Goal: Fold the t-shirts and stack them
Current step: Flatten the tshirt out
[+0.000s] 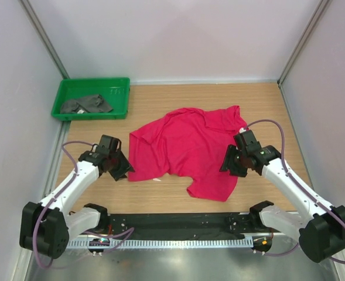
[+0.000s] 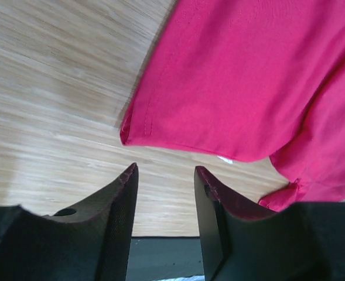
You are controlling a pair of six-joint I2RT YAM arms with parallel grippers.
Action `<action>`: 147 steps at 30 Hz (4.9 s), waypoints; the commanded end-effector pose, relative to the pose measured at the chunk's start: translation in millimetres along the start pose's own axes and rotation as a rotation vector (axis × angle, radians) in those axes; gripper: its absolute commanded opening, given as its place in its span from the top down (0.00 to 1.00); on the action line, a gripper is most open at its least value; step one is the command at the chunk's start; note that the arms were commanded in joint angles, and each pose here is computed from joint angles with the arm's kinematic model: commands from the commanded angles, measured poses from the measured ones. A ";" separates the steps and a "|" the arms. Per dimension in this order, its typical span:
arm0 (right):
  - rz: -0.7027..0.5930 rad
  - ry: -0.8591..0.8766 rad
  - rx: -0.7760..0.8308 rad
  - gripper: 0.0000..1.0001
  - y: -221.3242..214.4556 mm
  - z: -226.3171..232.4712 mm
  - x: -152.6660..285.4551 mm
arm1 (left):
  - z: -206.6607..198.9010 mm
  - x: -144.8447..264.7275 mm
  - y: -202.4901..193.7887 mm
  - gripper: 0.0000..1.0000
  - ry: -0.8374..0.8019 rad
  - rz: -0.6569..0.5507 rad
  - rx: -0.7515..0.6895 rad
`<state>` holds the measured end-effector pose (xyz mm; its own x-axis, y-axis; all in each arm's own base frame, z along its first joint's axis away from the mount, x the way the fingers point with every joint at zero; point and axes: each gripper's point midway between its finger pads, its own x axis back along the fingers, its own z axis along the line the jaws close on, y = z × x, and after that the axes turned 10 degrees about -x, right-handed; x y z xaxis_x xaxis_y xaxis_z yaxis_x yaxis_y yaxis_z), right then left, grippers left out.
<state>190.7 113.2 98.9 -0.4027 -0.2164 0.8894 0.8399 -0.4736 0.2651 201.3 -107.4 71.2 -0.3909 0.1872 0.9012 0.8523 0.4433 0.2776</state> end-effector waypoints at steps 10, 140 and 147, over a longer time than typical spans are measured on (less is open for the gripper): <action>-0.035 0.010 -0.063 0.48 10.8 9.6 1.0 | 21.5 -24.7 -3.6 0.48 0.120 0.028 0.190; 0.364 0.165 -0.229 0.66 -32.6 19.7 -85.0 | 4.6 15.9 46.7 1.00 0.059 -0.155 -0.128; 0.329 0.165 -0.199 0.68 -19.5 27.2 -80.7 | 4.3 16.2 45.9 1.00 0.055 -0.155 -0.121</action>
<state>198.2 160.6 19.8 -0.1451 -0.5206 0.8414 0.8419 -0.5117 -0.1714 228.8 -79.6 93.8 -0.4805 0.0663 0.8745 0.8326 0.3477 0.4311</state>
